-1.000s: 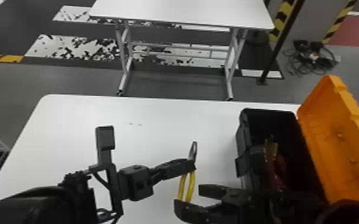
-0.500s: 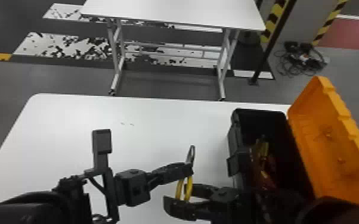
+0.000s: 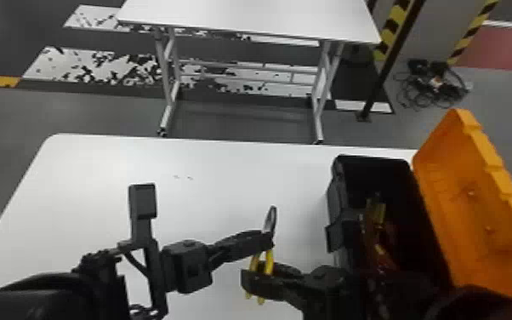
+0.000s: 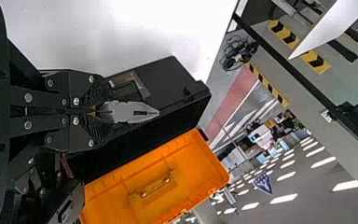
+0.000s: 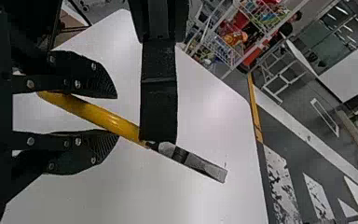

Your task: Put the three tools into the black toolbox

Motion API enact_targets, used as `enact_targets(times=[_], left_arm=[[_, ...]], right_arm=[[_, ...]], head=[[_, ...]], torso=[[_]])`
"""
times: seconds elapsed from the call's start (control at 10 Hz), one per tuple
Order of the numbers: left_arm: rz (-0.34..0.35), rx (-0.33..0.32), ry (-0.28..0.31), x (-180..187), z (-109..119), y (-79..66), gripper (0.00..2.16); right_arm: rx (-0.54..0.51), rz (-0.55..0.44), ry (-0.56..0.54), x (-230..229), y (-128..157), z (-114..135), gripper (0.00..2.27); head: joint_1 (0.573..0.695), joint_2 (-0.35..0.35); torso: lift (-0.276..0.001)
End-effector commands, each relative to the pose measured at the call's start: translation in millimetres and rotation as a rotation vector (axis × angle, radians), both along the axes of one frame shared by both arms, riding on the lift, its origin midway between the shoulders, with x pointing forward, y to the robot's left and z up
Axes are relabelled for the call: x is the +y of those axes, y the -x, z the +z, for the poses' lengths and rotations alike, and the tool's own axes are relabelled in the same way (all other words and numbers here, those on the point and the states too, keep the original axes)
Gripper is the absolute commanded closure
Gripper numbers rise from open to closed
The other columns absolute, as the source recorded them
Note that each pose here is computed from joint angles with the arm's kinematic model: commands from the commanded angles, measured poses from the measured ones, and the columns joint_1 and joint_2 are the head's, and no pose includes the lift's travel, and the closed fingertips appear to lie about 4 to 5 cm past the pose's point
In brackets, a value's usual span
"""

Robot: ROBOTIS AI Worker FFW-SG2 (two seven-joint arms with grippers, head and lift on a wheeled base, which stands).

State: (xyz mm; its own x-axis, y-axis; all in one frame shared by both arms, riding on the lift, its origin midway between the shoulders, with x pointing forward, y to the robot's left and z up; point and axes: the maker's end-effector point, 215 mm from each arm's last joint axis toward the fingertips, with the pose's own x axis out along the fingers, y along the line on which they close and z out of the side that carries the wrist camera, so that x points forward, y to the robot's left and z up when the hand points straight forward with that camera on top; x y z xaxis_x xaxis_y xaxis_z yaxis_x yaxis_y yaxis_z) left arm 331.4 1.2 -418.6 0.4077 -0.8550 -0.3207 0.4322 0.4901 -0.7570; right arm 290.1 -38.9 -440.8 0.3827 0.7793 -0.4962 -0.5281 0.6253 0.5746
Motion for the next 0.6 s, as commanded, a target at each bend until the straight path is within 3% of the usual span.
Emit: enact_targets(times=[0.0,0.2,0.4,0.5], left_arm=[[-0.001,0.002,0.0,1.4,-0.6,0.9,1.38],[0.011,0.006,0.002,7.1,-3.0,1.8,1.36],[0.025,-0.014,0.037,13.8,3.2,0.7,0.01],[0.037,-0.017,0.05,21.6,6.3,1.7,0.0]], right_arm=[[-0.017,-0.009,0.0,0.7,-1.8,1.3,2.24],[-0.038,-0.028,0.044,-5.3,-6.4,-4.0,2.24],[-0.045,-0.037,0.076,-8.9,-8.1,-9.3,2.25],[-0.05,-0.045,0.104,-11.3,-9.3,-14.0,2.25]], head=[[0.695,-0.072],[0.695,-0.07],[0.695,-0.07],[0.695,-0.067]], torso=[[-0.051],[-0.051],[-0.051],[-0.051]])
